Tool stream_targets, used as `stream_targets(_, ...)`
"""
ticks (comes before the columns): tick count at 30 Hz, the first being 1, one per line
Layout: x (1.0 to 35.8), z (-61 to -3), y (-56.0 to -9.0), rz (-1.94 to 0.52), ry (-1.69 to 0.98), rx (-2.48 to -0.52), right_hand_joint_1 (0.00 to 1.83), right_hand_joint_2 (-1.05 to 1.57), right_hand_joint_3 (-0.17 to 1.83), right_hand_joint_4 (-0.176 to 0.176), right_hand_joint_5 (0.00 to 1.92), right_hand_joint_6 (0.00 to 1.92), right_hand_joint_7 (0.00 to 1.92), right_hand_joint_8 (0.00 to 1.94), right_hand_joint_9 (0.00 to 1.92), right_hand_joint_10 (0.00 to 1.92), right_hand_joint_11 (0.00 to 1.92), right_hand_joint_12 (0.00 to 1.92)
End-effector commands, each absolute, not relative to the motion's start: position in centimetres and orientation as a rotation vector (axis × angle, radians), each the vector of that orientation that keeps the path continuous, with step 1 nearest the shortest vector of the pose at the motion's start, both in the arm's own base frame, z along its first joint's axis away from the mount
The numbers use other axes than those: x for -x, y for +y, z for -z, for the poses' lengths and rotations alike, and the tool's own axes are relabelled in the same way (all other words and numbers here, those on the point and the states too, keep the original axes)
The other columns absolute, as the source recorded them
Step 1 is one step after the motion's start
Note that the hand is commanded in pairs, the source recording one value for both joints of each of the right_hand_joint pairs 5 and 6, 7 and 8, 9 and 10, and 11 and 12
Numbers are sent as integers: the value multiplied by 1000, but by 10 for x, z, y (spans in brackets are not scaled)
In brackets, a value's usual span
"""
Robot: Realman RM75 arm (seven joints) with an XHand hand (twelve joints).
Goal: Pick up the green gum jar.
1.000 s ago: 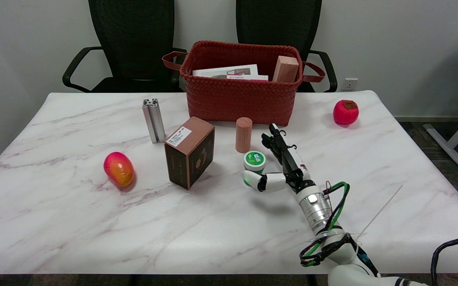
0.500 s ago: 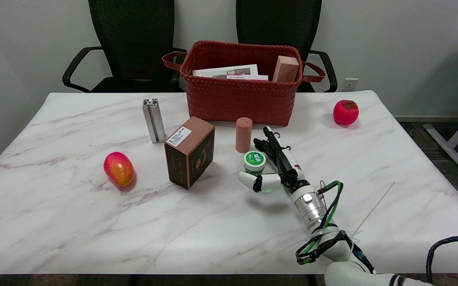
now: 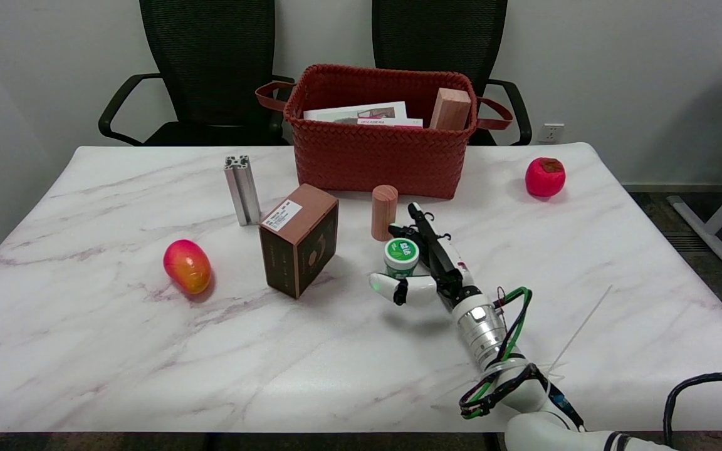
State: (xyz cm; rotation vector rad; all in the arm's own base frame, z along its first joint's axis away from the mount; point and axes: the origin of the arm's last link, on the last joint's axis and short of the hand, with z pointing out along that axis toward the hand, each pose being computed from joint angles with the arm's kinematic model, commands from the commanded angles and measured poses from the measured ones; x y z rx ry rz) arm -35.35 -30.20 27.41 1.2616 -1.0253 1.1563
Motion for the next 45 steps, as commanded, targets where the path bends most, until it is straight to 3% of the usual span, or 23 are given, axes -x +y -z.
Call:
stream_targets(1, 356, -272, -305, -1169, -1046, -1257, 1206, 219, 857, 0, 0, 0, 429, 429, 331, 331, 101, 101)
stream_targets(18, 356, -273, -306, -1173, -1044, -1252, 1203, 311, 865, 0, 115, 115, 583, 583, 422, 422, 179, 179)
stream_targets(22, 356, -273, -306, -1175, -1045, -1247, 1182, 404, 869, 0, 500, 500, 1016, 1016, 676, 676, 411, 411)
stream_targets(25, 358, -274, -305, -1172, -1045, -1245, 1159, 420, 891, 0, 681, 681, 1172, 1172, 838, 838, 530, 530)
stream_targets(30, 359, -274, -304, -1171, -1048, -1239, 1124, 467, 947, 0, 979, 979, 1312, 1312, 1062, 1062, 729, 729)
stream_targets(37, 359, -275, -302, -1185, -1053, -1230, 1046, 607, 878, 0, 1359, 1359, 1449, 1449, 1297, 1297, 985, 985)
stream_targets(41, 360, -275, -301, -1190, -1055, -1225, 994, 843, 717, 0, 1854, 1854, 1604, 1604, 1523, 1523, 1451, 1451)
stream_targets(45, 360, -275, -300, -1198, -1062, -1227, 977, 939, 668, 0, 1920, 1920, 1678, 1678, 1604, 1604, 1580, 1580)
